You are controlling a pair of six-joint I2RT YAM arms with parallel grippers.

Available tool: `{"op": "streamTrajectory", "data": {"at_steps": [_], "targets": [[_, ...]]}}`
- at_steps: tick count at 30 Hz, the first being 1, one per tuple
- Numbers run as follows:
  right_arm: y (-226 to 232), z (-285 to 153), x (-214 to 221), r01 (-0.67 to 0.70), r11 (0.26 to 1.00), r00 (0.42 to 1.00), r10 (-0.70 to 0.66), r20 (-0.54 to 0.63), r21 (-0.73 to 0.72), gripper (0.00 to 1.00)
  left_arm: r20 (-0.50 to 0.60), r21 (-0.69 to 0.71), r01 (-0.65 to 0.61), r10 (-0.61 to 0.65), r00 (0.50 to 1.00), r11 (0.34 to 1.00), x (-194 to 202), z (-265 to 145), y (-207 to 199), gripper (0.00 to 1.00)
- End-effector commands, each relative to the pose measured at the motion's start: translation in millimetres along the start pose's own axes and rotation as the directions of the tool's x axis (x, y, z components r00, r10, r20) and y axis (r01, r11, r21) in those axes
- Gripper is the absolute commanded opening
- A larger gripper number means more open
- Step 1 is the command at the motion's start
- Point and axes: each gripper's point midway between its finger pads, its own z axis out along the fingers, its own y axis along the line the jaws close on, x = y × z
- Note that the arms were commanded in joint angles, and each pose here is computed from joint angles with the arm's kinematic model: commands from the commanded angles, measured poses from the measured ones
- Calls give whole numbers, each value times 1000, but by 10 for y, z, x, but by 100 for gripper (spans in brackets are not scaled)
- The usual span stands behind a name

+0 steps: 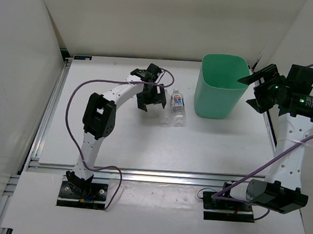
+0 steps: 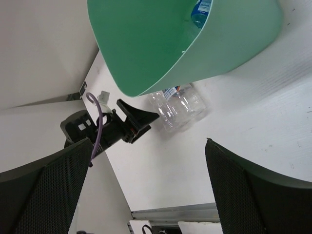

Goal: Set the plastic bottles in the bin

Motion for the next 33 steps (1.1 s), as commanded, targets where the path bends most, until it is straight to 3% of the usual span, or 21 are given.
{"op": "streamTrajectory", "data": {"at_steps": [1,6,21,22,26,30,33], "targets": [[98,-143,33,50,997,999,-49,19,-54,100,50,125,14,-20,999,992,-223,-336,-329,100],[18,-104,84,51,998,999,-51,3,-38,100,58,179,13,-24,998,984,-295,-298,-410,100],[-122,-114,208,80,996,996,-81,-25,-29,100,-109,310,82,-50,993,947,-179,286,-661,100],[-112,-135,210,80,996,996,-81,-25,-29,100,-126,329,91,-52,991,940,-184,261,-662,97],[-124,-106,205,76,997,997,-77,-32,-23,100,-202,283,143,-86,976,948,5,343,-393,38],[-126,-80,212,72,997,996,-73,-44,-24,100,-97,253,139,-118,988,957,-213,59,-252,36],[-146,-63,226,60,998,997,-61,-51,-18,100,57,327,147,-175,983,933,-741,-490,-359,37]]}}
